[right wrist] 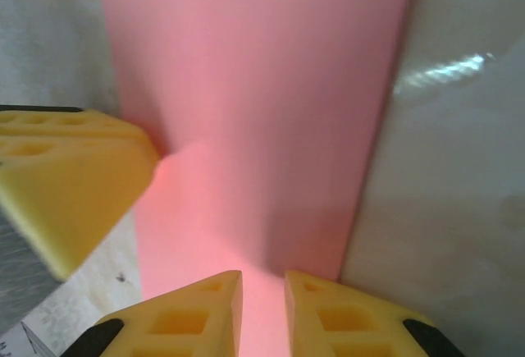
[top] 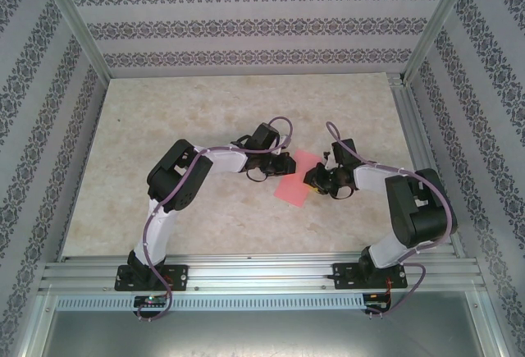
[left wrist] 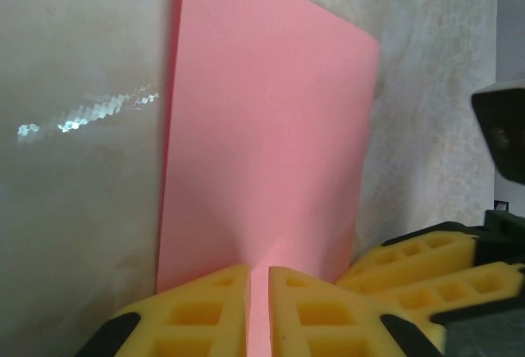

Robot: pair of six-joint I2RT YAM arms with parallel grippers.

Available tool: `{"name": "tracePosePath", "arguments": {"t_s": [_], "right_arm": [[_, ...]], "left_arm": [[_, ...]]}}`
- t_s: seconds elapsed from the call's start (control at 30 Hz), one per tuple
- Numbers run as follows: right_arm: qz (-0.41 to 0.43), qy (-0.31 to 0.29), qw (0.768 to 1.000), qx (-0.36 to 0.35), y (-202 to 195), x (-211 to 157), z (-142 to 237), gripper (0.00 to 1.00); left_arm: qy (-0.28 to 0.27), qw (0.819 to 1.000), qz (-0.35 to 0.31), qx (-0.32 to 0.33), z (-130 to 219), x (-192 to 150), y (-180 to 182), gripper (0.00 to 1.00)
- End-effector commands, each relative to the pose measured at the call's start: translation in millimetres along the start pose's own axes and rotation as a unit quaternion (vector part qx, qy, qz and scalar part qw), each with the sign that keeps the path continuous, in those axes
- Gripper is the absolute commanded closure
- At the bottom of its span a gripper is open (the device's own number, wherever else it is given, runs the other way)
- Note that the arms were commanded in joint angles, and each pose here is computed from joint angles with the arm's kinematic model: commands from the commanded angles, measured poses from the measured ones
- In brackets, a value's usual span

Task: Fold a paper plane with a square sheet of paper (pick it up from the middle)
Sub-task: Fold the square sheet of paper in half at the center of the table.

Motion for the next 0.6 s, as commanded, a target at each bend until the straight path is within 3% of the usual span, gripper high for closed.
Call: {"name": "tracePosePath", "arguments": {"t_s": [0.0, 0.23, 0.37, 0.57], "right_arm": [[0.0, -0.006, 1.0, -0.013, -7.3, 1.3, -6.9, 0.79], [0.027, -0.027, 0.999, -0.007, 10.8, 3.2, 15.5, 0.72], [0.039, -0.052, 0.997, -0.05, 7.6, 5.4, 33.1, 0.65], [0.041, -0.055, 0.995, -0.072, 4.4, 13.1, 31.0, 0.48]], "left_arm": [[0.03, 0.999, 0.018, 0.021, -3.7, -17.8, 12.7, 0.83], [0.025, 1.0, 0.013, 0.013, 1.4, -14.5, 5.0, 0.83], [0.015, 1.0, 0.005, 0.003, 10.6, -7.5, -8.8, 0.8], [-0.012, 1.0, -0.012, -0.013, 34.4, 1.1, -34.1, 0.71]]}}
Point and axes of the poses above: each hand's point on the last joint's axis, 136 mm out from that joint toward the fingers, its own z axis back along the fingers, its own y axis along the line the jaws close on, x = y × z, the point moved 5 cm from there along z, back along the fingers, and after that the axes turned 2 degrees about -z, right-handed, at the moved point
